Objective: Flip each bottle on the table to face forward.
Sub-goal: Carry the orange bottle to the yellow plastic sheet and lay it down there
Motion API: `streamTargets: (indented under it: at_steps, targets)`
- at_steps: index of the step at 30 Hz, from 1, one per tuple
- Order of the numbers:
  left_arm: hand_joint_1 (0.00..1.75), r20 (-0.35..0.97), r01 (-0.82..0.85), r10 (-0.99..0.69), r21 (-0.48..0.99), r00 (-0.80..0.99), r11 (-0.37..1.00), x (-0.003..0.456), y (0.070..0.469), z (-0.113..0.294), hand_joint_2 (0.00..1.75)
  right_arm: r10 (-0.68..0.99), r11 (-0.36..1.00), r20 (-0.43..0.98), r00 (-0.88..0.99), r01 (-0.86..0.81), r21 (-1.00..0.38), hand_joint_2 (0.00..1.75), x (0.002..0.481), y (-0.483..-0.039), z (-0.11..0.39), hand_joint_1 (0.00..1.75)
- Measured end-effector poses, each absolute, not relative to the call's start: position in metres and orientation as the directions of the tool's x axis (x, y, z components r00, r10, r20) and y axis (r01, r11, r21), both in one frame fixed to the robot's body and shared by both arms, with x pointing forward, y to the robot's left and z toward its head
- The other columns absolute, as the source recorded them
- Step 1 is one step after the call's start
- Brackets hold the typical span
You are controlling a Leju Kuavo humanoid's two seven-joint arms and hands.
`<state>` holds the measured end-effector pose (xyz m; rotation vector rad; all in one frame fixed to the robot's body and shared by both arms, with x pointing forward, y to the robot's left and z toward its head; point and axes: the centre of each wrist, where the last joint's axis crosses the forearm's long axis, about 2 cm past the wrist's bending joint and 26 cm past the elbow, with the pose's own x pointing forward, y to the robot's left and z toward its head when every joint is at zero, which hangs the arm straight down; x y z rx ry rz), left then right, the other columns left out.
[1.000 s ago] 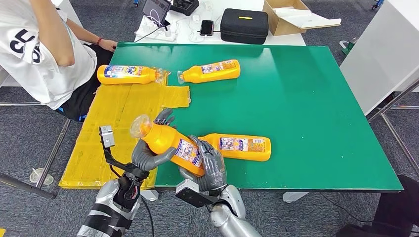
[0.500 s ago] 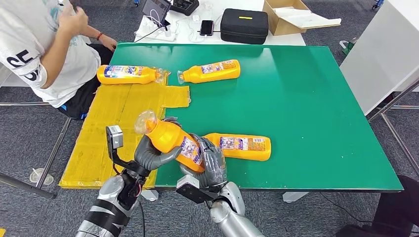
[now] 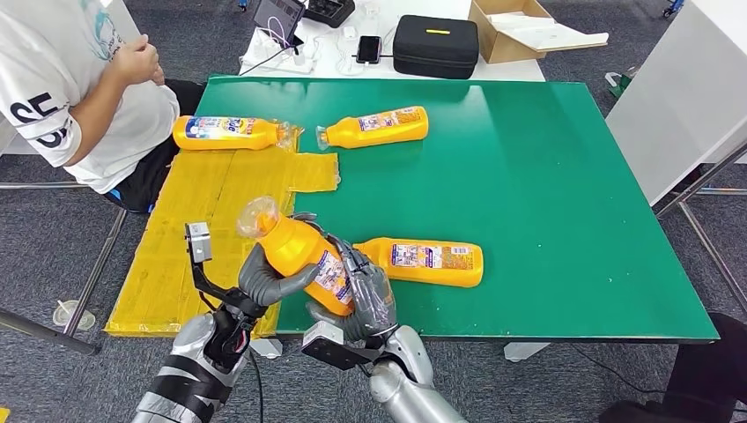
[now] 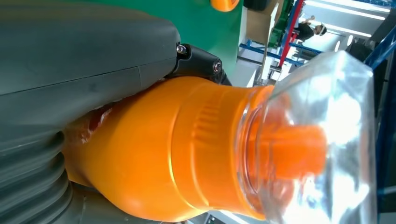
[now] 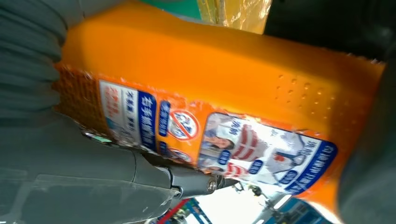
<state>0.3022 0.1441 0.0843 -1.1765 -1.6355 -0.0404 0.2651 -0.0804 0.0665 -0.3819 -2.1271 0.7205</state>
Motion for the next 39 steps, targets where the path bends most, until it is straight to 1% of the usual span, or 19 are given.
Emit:
streamTargets:
  at_steps: [1, 8, 16, 22, 27, 32, 35, 37, 39]
  targets:
    - [1.75, 0.747, 0.691, 0.663, -0.51, 0.061, 0.512, 0.302, 0.144, 0.084, 1.75, 0.503, 0.785, 0.618, -0.605, 0.02, -0.619, 0.0, 0.265, -0.08, 0.067, 0.0]
    - [1.75, 0.73, 0.618, 0.682, -0.559, 0.049, 0.553, 0.307, 0.152, 0.085, 1.75, 0.498, 0.809, 0.664, -0.558, 0.024, -0.587, 0.0, 0.267, -0.081, 0.067, 0.0]
    - [1.75, 0.734, 0.498, 0.678, -0.574, -0.039, 0.65, 0.33, 0.177, 0.097, 1.75, 0.484, 0.834, 0.7, -0.525, 0.035, -0.551, 0.0, 0.272, -0.082, 0.071, 0.0]
    - [1.75, 0.794, 0.355, 0.584, -0.503, -0.172, 0.788, 0.35, 0.195, 0.111, 1.75, 0.465, 0.856, 0.722, -0.512, 0.053, -0.513, 0.0, 0.274, -0.083, 0.075, 0.0]
    - [1.75, 0.811, 0.298, 0.536, -0.465, -0.233, 0.833, 0.361, 0.205, 0.119, 1.75, 0.455, 0.866, 0.727, -0.515, 0.064, -0.496, 0.0, 0.276, -0.084, 0.078, 0.0]
    - [1.75, 0.873, 0.127, 0.354, -0.33, -0.335, 0.935, 0.371, 0.215, 0.125, 1.75, 0.421, 0.89, 0.737, -0.528, 0.085, -0.448, 0.0, 0.276, -0.083, 0.085, 0.0]
    - [1.75, 0.895, 0.028, 0.209, -0.216, -0.394, 0.976, 0.38, 0.222, 0.132, 1.75, 0.384, 0.913, 0.745, -0.546, 0.106, -0.394, 0.0, 0.276, -0.082, 0.095, 0.0]
    - [1.75, 0.9, -0.067, 0.048, -0.085, -0.434, 0.994, 0.386, 0.225, 0.137, 1.75, 0.347, 0.932, 0.748, -0.566, 0.124, -0.339, 0.0, 0.276, -0.082, 0.103, 0.0]
    - [1.75, 0.875, -0.177, -0.154, 0.079, -0.459, 0.981, 0.392, 0.229, 0.143, 1.75, 0.31, 0.949, 0.74, -0.597, 0.147, -0.279, 0.0, 0.275, -0.082, 0.113, 0.0]
